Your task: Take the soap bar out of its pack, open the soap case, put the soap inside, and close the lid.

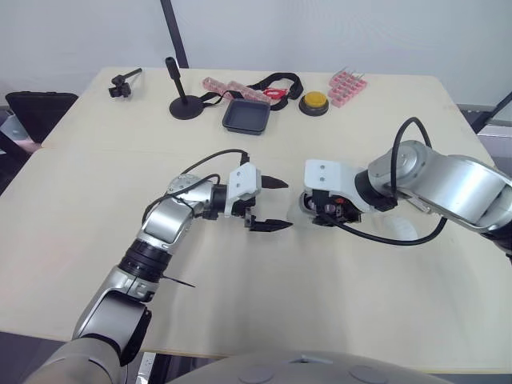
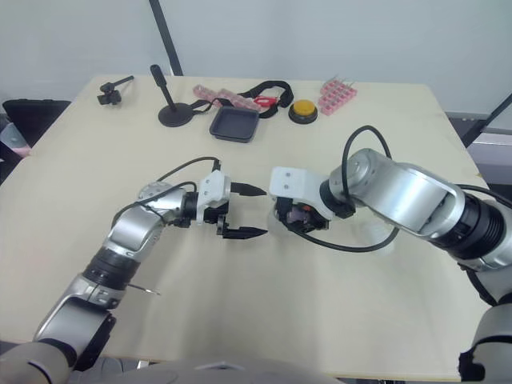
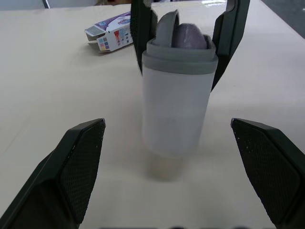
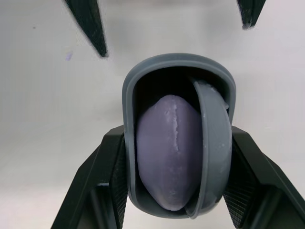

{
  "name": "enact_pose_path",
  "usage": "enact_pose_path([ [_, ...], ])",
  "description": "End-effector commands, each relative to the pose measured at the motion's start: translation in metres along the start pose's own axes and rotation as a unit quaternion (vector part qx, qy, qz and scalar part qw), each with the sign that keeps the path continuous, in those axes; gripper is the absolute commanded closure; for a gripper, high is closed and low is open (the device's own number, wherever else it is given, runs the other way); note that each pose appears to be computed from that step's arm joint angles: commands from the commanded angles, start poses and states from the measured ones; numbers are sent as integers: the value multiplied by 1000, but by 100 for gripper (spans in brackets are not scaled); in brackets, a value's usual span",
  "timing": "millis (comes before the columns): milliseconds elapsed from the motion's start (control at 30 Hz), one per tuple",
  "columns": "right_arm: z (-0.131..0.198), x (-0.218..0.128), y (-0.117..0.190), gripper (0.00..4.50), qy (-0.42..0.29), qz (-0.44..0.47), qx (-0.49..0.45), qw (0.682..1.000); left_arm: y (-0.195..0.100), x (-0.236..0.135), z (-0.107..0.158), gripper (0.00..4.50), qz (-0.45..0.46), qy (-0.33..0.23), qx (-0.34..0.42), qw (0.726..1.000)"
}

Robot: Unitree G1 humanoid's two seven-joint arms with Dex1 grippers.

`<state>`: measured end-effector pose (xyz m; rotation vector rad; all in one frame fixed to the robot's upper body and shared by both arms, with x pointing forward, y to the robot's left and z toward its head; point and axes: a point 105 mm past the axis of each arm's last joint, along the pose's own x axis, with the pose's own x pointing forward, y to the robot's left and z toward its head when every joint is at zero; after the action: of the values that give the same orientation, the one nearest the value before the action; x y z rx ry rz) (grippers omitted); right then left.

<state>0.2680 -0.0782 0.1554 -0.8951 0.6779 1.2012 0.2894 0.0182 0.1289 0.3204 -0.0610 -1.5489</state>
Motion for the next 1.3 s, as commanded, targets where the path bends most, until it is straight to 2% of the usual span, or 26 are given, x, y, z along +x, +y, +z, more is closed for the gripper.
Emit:
enact_pose_path([
  [33, 4, -2, -5, 225, -2, -18, -21, 1000, -1, 10, 10, 1, -12, -14, 19, 1000],
  [267, 1, 3, -3, 225, 5, -18, -27, 999, -2, 19, 12, 1, -14, -22, 20, 999],
  [900, 10, 4, 2, 225, -8, -17, -50, 999, 2, 27, -1, 1, -6, 6, 41, 999],
  [1067, 13, 4, 4, 225, -11, -17, -52, 998, 1, 28, 3, 145, -9, 0, 41, 999],
  [1300, 13, 3, 5, 225, -11, -17, -55, 998, 1, 29, 3, 145, -5, -1, 45, 999],
])
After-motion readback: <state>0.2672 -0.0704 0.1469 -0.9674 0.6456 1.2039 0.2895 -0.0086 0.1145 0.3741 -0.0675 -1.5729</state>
